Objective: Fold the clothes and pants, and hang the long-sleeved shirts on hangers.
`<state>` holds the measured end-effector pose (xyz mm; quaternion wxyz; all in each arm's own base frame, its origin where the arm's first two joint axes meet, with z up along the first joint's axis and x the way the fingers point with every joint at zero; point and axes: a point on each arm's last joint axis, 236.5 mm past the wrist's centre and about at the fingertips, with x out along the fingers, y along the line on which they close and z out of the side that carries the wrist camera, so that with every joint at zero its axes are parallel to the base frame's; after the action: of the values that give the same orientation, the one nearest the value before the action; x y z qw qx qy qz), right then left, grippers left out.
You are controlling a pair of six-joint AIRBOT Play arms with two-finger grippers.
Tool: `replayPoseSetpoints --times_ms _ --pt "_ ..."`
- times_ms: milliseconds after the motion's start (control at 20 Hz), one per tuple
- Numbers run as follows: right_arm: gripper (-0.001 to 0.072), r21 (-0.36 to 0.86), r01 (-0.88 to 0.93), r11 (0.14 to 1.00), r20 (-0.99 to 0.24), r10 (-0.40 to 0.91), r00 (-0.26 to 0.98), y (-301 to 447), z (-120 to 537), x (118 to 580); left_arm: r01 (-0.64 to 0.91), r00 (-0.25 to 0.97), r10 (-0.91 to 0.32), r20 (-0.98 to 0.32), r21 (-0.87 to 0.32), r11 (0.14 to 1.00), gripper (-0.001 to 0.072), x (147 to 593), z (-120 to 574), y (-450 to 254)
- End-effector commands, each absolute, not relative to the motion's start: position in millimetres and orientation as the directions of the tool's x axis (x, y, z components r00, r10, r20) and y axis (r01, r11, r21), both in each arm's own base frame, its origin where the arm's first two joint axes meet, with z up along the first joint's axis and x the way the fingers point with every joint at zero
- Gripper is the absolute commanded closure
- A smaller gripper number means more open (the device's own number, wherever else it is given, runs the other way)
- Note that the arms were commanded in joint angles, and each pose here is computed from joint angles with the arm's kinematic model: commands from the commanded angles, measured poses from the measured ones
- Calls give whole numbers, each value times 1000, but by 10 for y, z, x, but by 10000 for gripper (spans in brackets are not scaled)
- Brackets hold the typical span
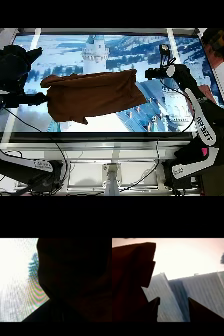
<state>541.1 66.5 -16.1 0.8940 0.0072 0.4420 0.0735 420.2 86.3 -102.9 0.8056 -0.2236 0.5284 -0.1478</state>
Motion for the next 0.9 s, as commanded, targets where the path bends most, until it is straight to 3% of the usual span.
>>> replayPoseSetpoints --times_ms 0,250,400,550,650,850 --pt "310 78 -126 989 -801 138 582 661 -191 5373 10 393 -480 -784 -518 855 687 4212 -1043 831" --pt "310 63 -164 985 -918 121 376 398 -468 4898 53 418 -484 -769 -511 858 688 4246 -737 857" --pt "309 199 -194 961 -942 242 233 468 -539 4565 113 458 -479 -749 -485 867 688 4274 -286 884" --pt "305 442 -269 855 -871 482 100 834 -425 4264 161 482 -476 -736 -460 873 687 4224 49 819" --pt "205 453 -275 848 -870 488 72 817 -460 4208 180 482 -483 -731 -457 871 687 4184 155 778" --pt "206 471 -248 847 -878 477 -36 785 -739 4045 170 493 -477 -727 -458 873 687 4170 250 767"
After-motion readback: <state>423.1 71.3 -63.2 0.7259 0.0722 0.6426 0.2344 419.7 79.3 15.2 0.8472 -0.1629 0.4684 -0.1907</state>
